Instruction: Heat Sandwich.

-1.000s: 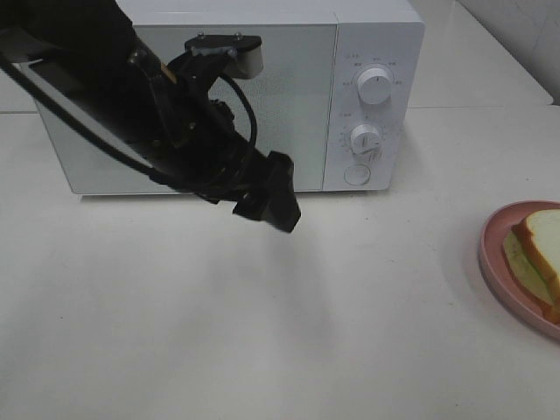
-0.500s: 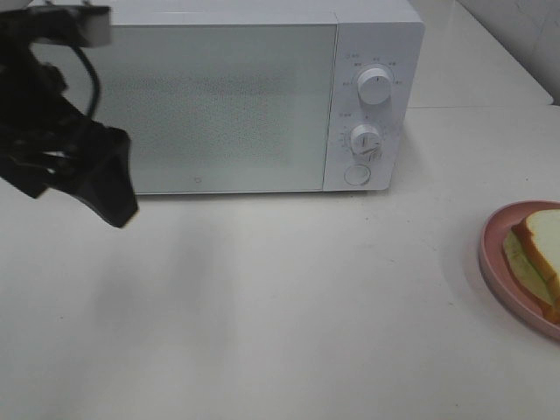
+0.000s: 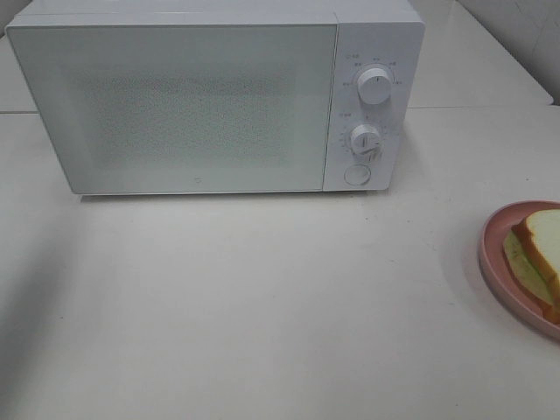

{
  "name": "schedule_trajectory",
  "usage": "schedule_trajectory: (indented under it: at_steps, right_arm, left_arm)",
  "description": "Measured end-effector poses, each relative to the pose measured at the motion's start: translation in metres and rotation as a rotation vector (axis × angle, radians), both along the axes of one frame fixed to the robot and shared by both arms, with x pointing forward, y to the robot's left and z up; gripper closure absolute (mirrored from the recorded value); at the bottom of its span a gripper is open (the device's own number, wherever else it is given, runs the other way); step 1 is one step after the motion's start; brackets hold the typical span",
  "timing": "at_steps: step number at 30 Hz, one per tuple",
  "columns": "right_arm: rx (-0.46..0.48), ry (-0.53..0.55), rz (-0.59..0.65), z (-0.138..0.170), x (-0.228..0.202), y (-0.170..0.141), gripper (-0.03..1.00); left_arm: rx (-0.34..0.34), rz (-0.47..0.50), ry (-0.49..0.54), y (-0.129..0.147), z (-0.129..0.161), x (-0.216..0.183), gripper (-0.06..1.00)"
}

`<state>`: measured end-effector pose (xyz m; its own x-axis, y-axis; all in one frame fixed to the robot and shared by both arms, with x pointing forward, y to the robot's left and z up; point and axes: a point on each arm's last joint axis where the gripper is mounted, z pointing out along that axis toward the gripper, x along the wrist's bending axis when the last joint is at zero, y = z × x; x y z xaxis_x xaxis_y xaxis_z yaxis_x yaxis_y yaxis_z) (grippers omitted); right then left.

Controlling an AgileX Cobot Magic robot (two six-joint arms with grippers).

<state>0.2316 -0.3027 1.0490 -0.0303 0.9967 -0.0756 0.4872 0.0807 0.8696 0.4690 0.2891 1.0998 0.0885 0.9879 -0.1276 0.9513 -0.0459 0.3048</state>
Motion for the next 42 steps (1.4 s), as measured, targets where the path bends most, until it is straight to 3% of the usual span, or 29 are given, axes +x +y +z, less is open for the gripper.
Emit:
schedule_trajectory:
  at_steps: [5, 18, 20, 22, 27, 33, 42]
  right_arm:
    - [0.0, 0.0, 0.0, 0.0, 0.0, 0.0, 0.21]
    - [0.0, 0.0, 0.0, 0.0, 0.0, 0.0, 0.21]
    - [0.0, 0.0, 0.0, 0.0, 0.0, 0.0, 0.21]
    - [0.0, 0.0, 0.0, 0.0, 0.0, 0.0, 0.21]
    - [0.0, 0.0, 0.0, 0.0, 0.0, 0.0, 0.21]
    - [0.0, 0.0, 0.0, 0.0, 0.0, 0.0, 0.21]
    - [0.0, 0.0, 0.0, 0.0, 0.0, 0.0, 0.21]
  left_arm:
    - [0.022, 0.051, 0.002, 0.01, -0.013, -0.044, -0.04]
    - [0.049, 0.084, -0.323, 0.008, -0.05, -0.143, -0.04]
    - [0.049, 0.085, -0.354, 0.008, -0.048, -0.148, -0.04]
    - [0.05, 0.089, -0.449, 0.007, -0.042, -0.159, -0.04]
    - [0.051, 0.088, -0.528, 0.006, -0.038, -0.177, -0.04]
    - [0.049, 0.083, -0.513, 0.005, -0.047, -0.191, -0.04]
    - [0.06, 0.088, -0.7, 0.004, -0.042, -0.22, -0.04]
